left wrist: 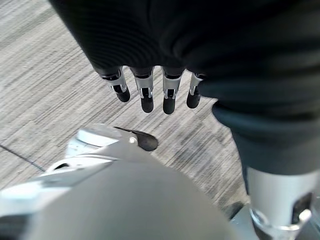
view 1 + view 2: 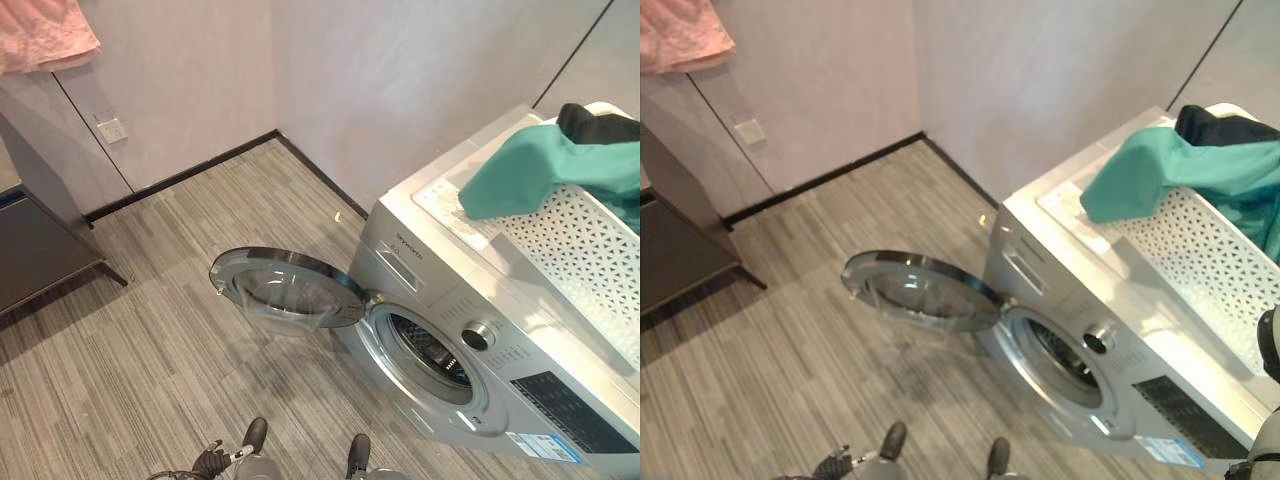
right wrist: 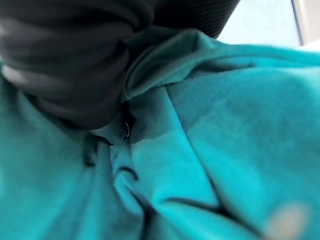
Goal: Grab the laundry basket,head to the washer,open it,put in the laundry and shut it.
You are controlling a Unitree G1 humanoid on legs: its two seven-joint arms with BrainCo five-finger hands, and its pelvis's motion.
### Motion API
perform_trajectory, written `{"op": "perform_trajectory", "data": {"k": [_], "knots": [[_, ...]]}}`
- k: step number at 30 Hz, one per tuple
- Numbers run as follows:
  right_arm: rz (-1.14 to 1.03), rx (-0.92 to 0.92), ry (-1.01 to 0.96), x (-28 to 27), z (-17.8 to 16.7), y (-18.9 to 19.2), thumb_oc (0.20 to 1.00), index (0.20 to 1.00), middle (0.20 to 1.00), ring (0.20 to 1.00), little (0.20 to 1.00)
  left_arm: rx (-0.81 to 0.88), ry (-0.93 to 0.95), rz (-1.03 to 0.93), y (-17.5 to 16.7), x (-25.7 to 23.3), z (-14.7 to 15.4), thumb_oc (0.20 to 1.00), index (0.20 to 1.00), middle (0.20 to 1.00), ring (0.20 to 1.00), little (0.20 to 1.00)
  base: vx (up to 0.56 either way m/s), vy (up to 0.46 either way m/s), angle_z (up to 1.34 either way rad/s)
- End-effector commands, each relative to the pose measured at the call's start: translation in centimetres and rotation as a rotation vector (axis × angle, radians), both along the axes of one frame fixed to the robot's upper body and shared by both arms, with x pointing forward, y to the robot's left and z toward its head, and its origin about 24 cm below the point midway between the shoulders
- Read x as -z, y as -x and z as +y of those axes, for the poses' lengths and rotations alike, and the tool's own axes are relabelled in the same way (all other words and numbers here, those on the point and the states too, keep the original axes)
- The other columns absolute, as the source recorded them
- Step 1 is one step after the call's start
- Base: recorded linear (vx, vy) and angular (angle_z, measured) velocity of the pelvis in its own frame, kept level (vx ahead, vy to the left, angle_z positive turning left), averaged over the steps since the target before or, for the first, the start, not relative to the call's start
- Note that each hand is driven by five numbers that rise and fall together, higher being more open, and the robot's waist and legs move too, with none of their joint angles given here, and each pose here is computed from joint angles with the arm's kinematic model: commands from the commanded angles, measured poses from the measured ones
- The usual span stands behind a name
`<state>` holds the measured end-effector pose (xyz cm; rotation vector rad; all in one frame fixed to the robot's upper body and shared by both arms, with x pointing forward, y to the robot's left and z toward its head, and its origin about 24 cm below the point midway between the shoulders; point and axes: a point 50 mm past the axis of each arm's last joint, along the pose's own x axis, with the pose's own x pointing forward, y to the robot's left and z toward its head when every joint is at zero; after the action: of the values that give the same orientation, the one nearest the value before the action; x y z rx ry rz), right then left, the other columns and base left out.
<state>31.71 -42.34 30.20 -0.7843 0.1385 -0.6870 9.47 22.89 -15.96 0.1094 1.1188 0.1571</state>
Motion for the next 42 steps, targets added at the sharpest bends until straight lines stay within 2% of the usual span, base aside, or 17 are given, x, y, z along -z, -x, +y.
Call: {"op": "perform_trajectory", "data": {"k": [1, 8, 19, 25, 29, 34, 37, 42], "knots": [[-0.324, -0.009, 0.060, -7.1, 0.5, 1.9, 0.200, 0.200, 0.200, 0.200, 0.200, 0.035, -0.071, 0.077, 1.6, 0.1, 1.6, 1.000, 1.000, 1.000, 1.000, 1.000, 0.01, 0.034, -0.05], [-0.561, -0.038, 0.073, -11.5, 2.7, 2.2, 0.200, 0.200, 0.200, 0.200, 0.200, -0.003, -0.097, 0.117, 2.8, 0.2, 2.1, 1.000, 1.000, 1.000, 1.000, 1.000, 0.00, 0.016, -0.01], [-0.723, 0.025, 0.125, -14.6, 3.9, 3.4, 0.200, 0.200, 0.200, 0.200, 0.200, -0.013, -0.128, 0.157, 3.7, 0.3, 2.5, 1.000, 1.000, 1.000, 1.000, 1.000, 0.00, 0.008, -0.04], [-0.887, -0.015, 0.175, -17.7, 6.1, 4.4, 0.200, 0.200, 0.200, 0.200, 0.200, 0.002, -0.153, 0.145, 3.3, 0.2, 2.6, 1.000, 1.000, 1.000, 1.000, 1.000, 0.00, 0.000, 0.00], [-0.923, -0.033, 0.247, -19.2, 7.3, 5.1, 0.200, 0.200, 0.200, 0.200, 0.200, 0.006, -0.161, 0.108, 2.5, 0.0, 2.7, 1.000, 1.000, 1.000, 1.000, 1.000, 0.00, 0.000, 0.00], [-1.035, -0.087, 0.349, -22.3, 10.2, 6.5, 0.200, 0.200, 0.200, 0.200, 0.200, 0.035, -0.164, -0.015, -0.6, -0.7, 2.2, 1.000, 1.000, 1.000, 1.000, 1.000, 0.00, 0.000, 0.00], [-1.122, -0.139, 0.377, -24.2, 12.2, 7.5, 0.200, 0.200, 0.200, 0.200, 0.200, 0.088, -0.141, -0.146, -3.6, -1.6, 1.1, 1.000, 1.000, 1.000, 1.000, 1.000, -0.01, 0.011, 0.00], [-1.154, -0.169, 0.408, -25.6, 13.8, 8.3, 0.200, 0.200, 0.200, 0.200, 0.200, 0.166, -0.096, -0.299, -6.8, -3.2, -0.3, 1.000, 1.000, 1.000, 1.000, 1.000, 0.00, 0.019, 0.01]]}}
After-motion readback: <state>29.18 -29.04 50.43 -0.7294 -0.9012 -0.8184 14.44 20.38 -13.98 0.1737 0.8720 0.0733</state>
